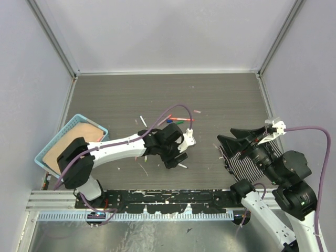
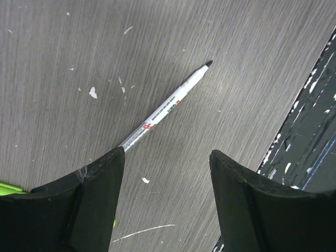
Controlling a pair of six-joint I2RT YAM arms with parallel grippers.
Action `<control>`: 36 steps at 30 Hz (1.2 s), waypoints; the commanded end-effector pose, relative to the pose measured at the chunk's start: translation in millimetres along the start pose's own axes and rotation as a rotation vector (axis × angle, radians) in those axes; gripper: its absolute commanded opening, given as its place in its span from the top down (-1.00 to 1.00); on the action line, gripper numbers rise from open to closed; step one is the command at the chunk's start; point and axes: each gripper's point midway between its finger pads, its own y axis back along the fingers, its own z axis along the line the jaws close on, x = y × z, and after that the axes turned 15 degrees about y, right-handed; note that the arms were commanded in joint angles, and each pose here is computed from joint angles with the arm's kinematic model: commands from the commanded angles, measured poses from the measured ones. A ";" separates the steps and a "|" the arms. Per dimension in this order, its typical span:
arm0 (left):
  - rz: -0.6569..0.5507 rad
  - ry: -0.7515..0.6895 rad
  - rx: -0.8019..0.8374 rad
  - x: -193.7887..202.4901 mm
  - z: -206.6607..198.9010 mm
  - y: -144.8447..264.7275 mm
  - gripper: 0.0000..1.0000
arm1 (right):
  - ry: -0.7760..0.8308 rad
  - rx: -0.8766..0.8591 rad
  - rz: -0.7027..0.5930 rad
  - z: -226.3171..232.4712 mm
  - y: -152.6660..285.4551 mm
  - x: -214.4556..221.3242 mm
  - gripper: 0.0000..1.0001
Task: Insert the pens into the pen caps
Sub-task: Pick up the pen from the center of the board.
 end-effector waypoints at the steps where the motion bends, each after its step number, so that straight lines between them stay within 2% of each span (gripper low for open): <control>1: 0.020 -0.064 0.013 -1.2 -0.6 -7.6 -0.46 | 0.001 -0.006 -0.021 2.0 4.2 -8.6 -0.37; 10: 0.066 -0.098 -0.033 8.7 12.6 -28.0 -0.51 | 0.014 0.027 -0.008 -4.5 2.4 -7.5 -0.37; 14: 0.085 -0.107 -0.046 11.0 16.8 -36.6 -0.42 | 0.015 0.038 -0.006 -6.7 1.0 -5.7 -0.36; 23: 0.082 -0.132 -0.090 9.6 26.9 -46.3 -0.41 | 0.025 0.021 0.019 -5.2 -4.9 0.0 -0.37; 29: 0.120 -0.144 -0.101 15.8 30.6 -50.7 -0.14 | 0.026 0.006 0.040 -3.5 -9.2 6.9 -0.36; 36: 0.128 -0.149 -0.115 17.0 33.9 -53.1 -0.10 | 0.027 -0.008 0.046 -1.6 -12.0 9.0 -0.36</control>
